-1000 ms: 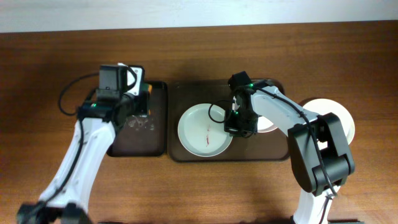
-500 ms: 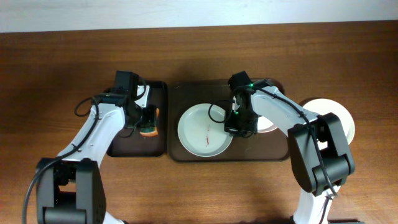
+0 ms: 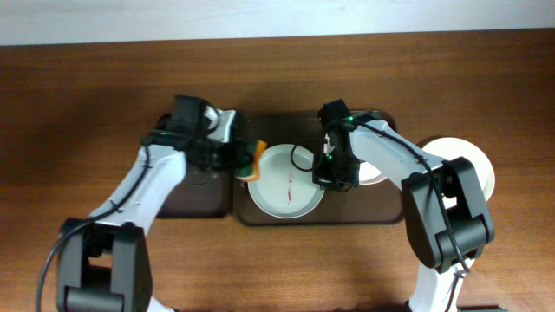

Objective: Clean dirty plates on tray and stack at the side
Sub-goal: 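Scrub the plate's red smear with the sponge in left gripper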

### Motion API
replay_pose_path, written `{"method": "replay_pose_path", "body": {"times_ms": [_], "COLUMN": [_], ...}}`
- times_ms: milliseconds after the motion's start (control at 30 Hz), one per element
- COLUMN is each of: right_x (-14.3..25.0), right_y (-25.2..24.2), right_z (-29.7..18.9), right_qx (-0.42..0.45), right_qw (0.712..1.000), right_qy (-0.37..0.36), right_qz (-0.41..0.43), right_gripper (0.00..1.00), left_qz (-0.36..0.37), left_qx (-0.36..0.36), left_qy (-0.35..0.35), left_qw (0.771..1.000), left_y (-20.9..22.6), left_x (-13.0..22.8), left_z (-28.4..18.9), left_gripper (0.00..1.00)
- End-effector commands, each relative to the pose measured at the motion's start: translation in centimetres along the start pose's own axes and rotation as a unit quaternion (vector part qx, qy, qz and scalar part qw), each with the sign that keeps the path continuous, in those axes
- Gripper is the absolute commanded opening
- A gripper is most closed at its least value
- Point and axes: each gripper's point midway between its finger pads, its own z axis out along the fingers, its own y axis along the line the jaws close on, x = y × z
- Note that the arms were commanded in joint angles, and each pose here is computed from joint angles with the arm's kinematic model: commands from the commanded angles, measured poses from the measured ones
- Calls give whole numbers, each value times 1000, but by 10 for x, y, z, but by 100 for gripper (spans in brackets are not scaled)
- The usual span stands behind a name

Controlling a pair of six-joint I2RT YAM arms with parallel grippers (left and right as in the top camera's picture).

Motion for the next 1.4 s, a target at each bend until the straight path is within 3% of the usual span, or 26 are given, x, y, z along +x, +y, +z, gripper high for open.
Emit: {"method": "replay_pose_path", "body": {"times_ms": [0, 267, 900, 1200, 1367], "right_x": [-1, 0, -1, -1, 0], "right_y": [-2, -2, -2, -2, -2], "right_z": [-3, -3, -3, -3, -3], "right_qx": [3, 3, 3, 3, 3], "right_qw": [1000, 1000, 1000, 1000, 1000], "right_qy": [-5, -4, -5, -5, -4], "right_qz": [2, 2, 2, 2, 2], "right_gripper": [4, 4, 4, 4, 4], "left_qz": [-48, -121, -135, -146, -157], "left_qx": [39, 43, 96, 81, -16], "left_qy": [26, 54, 124, 134, 129], "left_qw": [998, 990, 978, 977, 979], "left_y": [-28, -35, -50, -44, -10], "left_x": [6, 16, 48, 55, 64], "left_z": [25, 64, 114, 117, 118], "left_gripper": [0, 0, 0, 0, 0]}}
